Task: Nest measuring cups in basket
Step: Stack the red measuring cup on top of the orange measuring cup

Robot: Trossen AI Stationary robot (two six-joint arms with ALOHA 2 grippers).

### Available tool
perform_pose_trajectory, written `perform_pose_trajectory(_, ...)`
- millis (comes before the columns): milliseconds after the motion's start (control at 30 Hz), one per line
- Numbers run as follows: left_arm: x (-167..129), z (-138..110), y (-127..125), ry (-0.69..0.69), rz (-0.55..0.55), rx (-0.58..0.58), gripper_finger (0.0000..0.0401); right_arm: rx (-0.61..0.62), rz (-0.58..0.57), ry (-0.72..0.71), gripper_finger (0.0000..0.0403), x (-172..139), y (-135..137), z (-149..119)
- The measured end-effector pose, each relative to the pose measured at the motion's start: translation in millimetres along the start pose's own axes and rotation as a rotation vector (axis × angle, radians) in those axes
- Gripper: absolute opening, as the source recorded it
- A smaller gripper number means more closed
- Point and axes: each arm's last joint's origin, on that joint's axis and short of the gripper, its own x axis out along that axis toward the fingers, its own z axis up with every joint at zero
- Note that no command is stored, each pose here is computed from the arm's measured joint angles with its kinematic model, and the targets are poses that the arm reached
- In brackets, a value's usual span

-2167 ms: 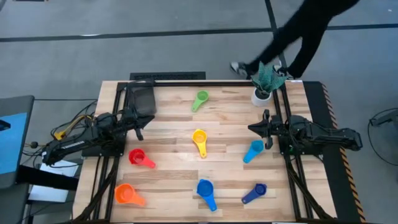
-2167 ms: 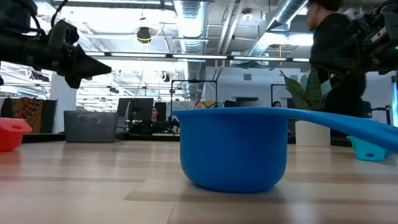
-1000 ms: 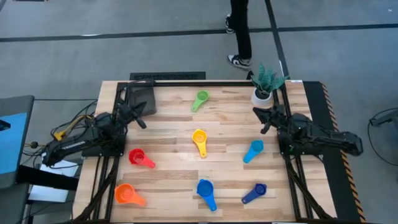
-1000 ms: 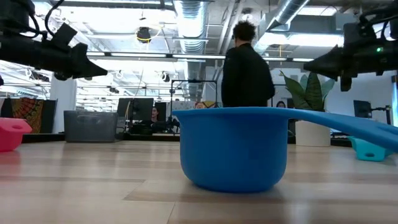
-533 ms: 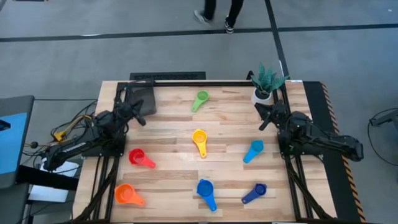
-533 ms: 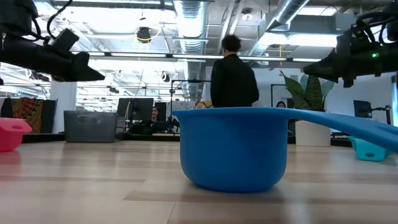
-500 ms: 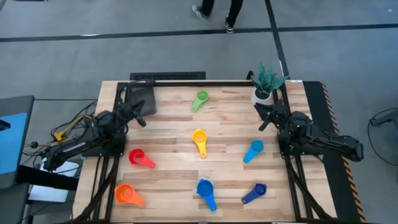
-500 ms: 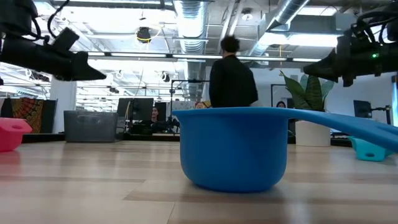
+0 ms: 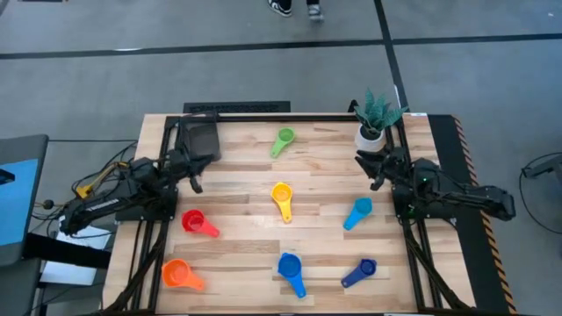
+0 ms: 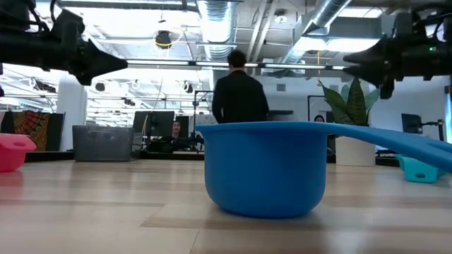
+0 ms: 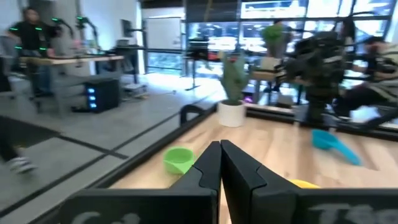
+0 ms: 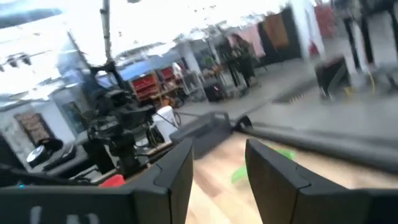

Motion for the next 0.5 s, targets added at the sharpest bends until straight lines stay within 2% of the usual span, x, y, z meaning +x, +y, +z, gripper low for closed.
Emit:
perform_pose_trajectory(100, 0, 0, -3, -0.001, -0.014, 0.001, 0.0, 0.046, -0.024, 0.03, 0.0178, 3, 1, -4)
perform_pose_trajectory(267, -1, 0, -7, 0.003, -0.043, -0.024, 0.0002, 0.056, -0.062, 0.042, 0.0174, 11, 6, -9)
perform_pose_trajectory(500, -2, -1, -14, 0.02, -0.089, -0.075, 0.0039, 0.028, -0.089, 0.121, 0.0169, 35, 21, -9)
